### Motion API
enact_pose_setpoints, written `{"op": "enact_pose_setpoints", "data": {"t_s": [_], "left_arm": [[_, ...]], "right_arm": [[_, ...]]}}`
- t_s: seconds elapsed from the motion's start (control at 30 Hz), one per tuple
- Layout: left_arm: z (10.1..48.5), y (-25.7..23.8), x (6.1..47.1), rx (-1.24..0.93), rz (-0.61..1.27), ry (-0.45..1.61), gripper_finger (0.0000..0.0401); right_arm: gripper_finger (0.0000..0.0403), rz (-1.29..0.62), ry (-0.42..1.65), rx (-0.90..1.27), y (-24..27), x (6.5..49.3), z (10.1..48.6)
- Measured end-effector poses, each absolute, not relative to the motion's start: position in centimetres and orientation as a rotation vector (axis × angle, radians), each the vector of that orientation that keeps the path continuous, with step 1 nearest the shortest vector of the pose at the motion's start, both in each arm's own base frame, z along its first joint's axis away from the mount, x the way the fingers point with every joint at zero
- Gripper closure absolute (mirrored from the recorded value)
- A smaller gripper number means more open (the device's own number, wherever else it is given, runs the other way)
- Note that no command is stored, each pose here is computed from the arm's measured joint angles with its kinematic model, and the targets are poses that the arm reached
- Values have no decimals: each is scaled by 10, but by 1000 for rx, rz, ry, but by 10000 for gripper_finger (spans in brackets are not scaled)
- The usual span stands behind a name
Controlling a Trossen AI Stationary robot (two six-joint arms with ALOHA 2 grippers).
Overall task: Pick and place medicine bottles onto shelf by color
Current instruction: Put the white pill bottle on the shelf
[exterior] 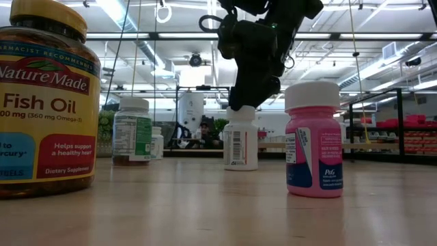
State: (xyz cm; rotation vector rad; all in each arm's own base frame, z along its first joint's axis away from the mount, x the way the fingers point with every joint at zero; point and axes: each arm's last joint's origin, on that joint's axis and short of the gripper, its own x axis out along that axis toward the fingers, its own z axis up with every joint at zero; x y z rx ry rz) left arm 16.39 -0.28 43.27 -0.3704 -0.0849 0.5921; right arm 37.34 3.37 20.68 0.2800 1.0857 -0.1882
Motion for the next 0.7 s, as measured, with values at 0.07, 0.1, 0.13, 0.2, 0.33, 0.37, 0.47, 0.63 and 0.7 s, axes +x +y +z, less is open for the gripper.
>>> {"op": "enact_pose_setpoints", "data": {"t_s": [0.07,0.1,0.13,0.2,0.33,0.37,0.47,0.63,0.7], "left_arm": [[433,-3,164,-370,591,-84,194],[433,-3,164,-370,590,-84,194],[433,-3,164,-370,590,-84,194],[433,-3,164,-370,590,-84,193],[433,-3,164,-370,590,-84,191],[433,-3,164,-370,590,-84,191],[433,-3,164,-364,590,-83,194],[433,-3,163,-351,590,-79,192],[433,-3,162,-353,589,-84,190]], "right_arm": [[176,-184,1084,272,34,374,207],[177,-183,1086,272,34,374,208],[178,-183,1088,272,34,374,208],[184,-190,1086,277,34,374,208],[193,-226,1090,305,30,369,213],[193,-230,1089,309,30,368,214],[191,-249,1125,302,28,362,218],[192,-285,1202,290,27,349,222],[191,-350,1221,291,24,343,226]]}}
